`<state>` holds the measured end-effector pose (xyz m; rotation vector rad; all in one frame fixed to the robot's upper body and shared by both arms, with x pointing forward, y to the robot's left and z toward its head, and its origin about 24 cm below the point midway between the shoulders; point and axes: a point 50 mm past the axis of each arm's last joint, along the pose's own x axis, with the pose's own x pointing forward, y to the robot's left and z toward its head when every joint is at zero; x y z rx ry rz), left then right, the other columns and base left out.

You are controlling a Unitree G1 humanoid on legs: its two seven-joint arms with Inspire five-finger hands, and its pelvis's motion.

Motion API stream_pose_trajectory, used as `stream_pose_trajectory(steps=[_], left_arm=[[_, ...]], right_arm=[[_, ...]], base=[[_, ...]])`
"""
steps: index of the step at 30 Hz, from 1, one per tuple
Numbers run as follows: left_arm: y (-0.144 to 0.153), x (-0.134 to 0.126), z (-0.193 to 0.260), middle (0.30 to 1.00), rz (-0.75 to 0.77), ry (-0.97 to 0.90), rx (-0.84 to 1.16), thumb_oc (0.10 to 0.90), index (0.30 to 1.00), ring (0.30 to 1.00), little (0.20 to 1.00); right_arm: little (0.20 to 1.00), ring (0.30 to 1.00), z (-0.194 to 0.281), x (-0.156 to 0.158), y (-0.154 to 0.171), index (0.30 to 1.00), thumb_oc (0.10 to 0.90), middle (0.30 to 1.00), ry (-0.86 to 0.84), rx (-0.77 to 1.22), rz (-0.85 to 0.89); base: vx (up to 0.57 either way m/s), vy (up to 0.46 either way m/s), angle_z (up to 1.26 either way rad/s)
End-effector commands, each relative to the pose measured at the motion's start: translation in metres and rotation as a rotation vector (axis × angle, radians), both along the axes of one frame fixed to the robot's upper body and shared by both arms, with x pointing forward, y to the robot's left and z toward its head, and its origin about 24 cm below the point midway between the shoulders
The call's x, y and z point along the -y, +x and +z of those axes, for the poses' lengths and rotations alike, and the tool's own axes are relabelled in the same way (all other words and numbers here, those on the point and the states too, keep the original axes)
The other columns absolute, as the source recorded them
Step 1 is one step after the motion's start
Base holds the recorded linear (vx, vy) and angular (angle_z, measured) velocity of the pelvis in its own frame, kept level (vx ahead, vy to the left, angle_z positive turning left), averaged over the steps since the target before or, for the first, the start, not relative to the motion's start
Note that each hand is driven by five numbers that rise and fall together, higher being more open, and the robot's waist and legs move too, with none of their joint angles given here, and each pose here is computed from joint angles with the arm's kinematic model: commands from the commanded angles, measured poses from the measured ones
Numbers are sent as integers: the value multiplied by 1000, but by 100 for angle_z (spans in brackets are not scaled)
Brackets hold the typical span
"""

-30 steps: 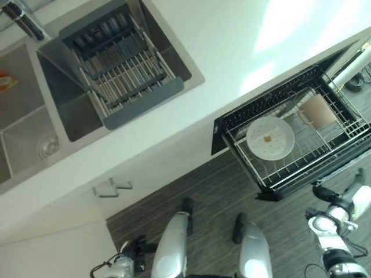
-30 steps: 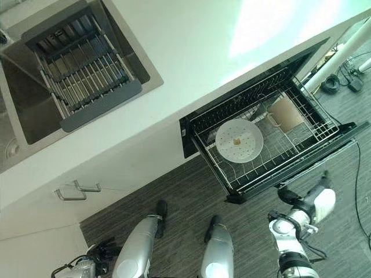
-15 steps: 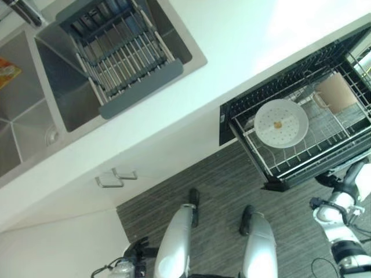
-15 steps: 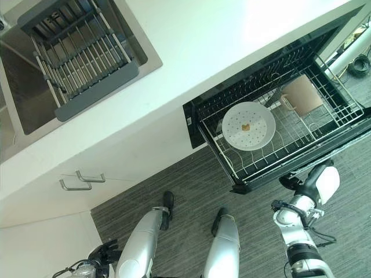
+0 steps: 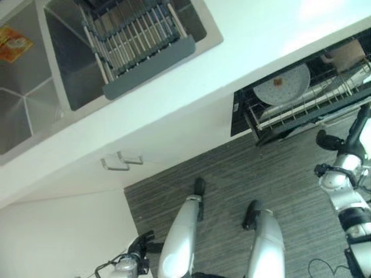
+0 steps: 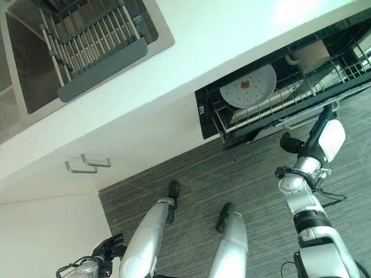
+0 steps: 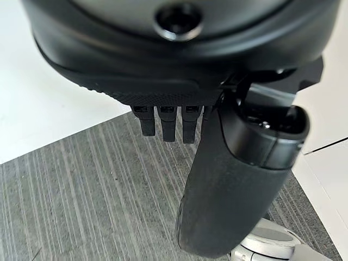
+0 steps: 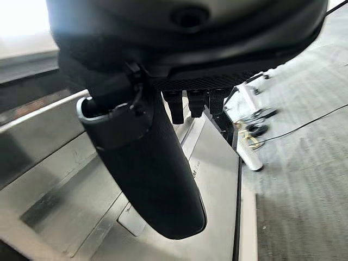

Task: Place the dishes in the dishwasher.

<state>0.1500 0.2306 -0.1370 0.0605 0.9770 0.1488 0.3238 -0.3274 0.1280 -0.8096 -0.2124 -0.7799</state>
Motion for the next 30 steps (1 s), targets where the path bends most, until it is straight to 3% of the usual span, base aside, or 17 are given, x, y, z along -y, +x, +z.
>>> stream_pose_trajectory(steps=[1, 14, 19, 23, 25, 30], left_arm=[[-20, -19, 1, 900, -4, 56, -10, 800, 900, 900, 900], [9, -28, 21, 900, -87, 104, 128, 800, 900, 900, 900], [15, -28, 28, 900, -128, 60, 177, 800, 900, 900, 900], [20, -19, 30, 900, -165, -83, 219, 800, 900, 900, 900], [25, -6, 34, 900, -140, -227, 299, 800, 900, 900, 900], [23, 1, 33, 900, -101, -264, 331, 800, 900, 900, 900]], right_arm=[[900, 900, 88, -29, 16, 900, 800, 900, -310, 235, 214], [900, 900, 190, -78, 41, 900, 800, 900, -646, 313, 306], [900, 900, 221, -92, 41, 900, 800, 900, -641, 392, 303], [900, 900, 207, -93, 46, 900, 800, 900, -554, 348, 325], [900, 900, 160, -84, 50, 900, 800, 900, -393, 263, 352], [900, 900, 79, -75, 44, 900, 800, 900, -227, 136, 342]], base=[[-13, 20, 9], [-35, -8, 14], [-32, 2, 1], [-1, 8, 1], [32, 76, 4], [29, 45, 0]])
